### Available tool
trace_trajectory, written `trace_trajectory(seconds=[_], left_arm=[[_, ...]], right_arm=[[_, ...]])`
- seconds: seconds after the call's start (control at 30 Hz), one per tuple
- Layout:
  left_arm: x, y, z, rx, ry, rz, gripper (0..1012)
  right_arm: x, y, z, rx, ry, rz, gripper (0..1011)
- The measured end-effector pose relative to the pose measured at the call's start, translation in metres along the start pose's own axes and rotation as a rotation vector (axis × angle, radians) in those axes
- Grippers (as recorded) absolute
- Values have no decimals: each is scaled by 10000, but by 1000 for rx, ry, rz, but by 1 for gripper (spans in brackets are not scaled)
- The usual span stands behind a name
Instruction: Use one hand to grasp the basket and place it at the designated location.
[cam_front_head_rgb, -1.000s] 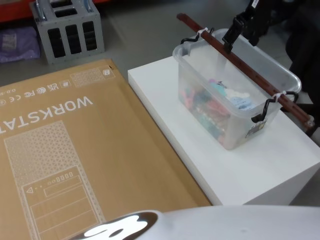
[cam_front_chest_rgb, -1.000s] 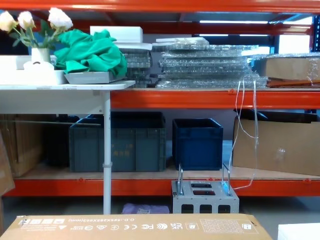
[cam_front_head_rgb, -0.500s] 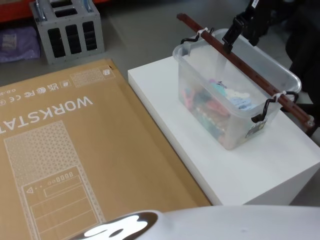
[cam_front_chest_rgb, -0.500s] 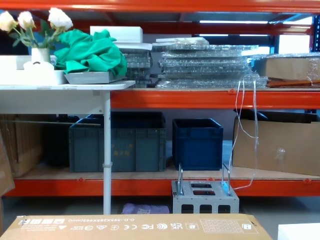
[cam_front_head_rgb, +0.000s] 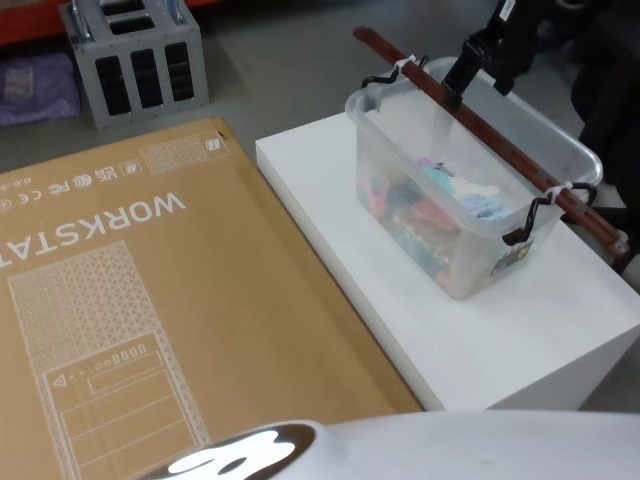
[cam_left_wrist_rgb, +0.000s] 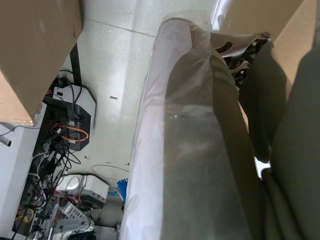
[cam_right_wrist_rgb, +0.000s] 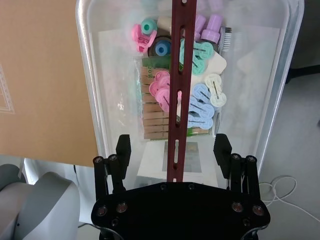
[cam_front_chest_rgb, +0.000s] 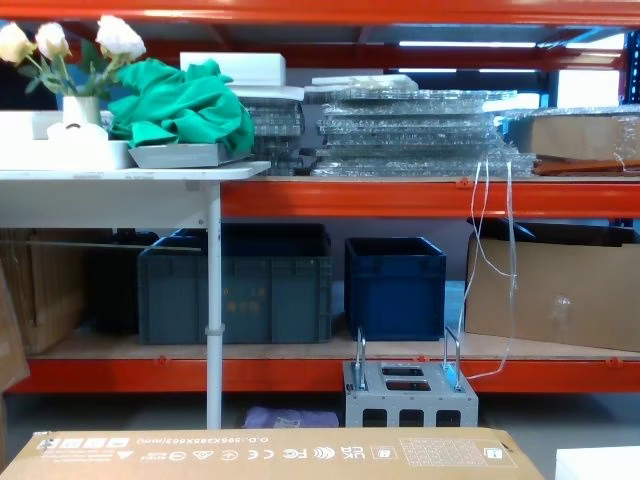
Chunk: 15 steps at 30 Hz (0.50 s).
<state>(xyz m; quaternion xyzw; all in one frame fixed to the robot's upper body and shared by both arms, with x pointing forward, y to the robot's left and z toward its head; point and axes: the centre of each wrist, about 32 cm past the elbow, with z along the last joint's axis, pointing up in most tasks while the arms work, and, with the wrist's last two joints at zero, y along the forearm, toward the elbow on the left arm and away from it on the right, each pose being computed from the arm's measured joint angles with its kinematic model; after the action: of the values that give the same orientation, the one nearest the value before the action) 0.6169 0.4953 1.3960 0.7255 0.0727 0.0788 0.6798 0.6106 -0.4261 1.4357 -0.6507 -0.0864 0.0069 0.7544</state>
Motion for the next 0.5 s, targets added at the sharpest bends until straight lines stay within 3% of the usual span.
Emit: trace_trajectory(seconds=[0.5], left_arm=[[0, 0, 0, 0, 0, 0, 0]], right_arm=[[71, 153, -8, 8, 1, 46, 1000]])
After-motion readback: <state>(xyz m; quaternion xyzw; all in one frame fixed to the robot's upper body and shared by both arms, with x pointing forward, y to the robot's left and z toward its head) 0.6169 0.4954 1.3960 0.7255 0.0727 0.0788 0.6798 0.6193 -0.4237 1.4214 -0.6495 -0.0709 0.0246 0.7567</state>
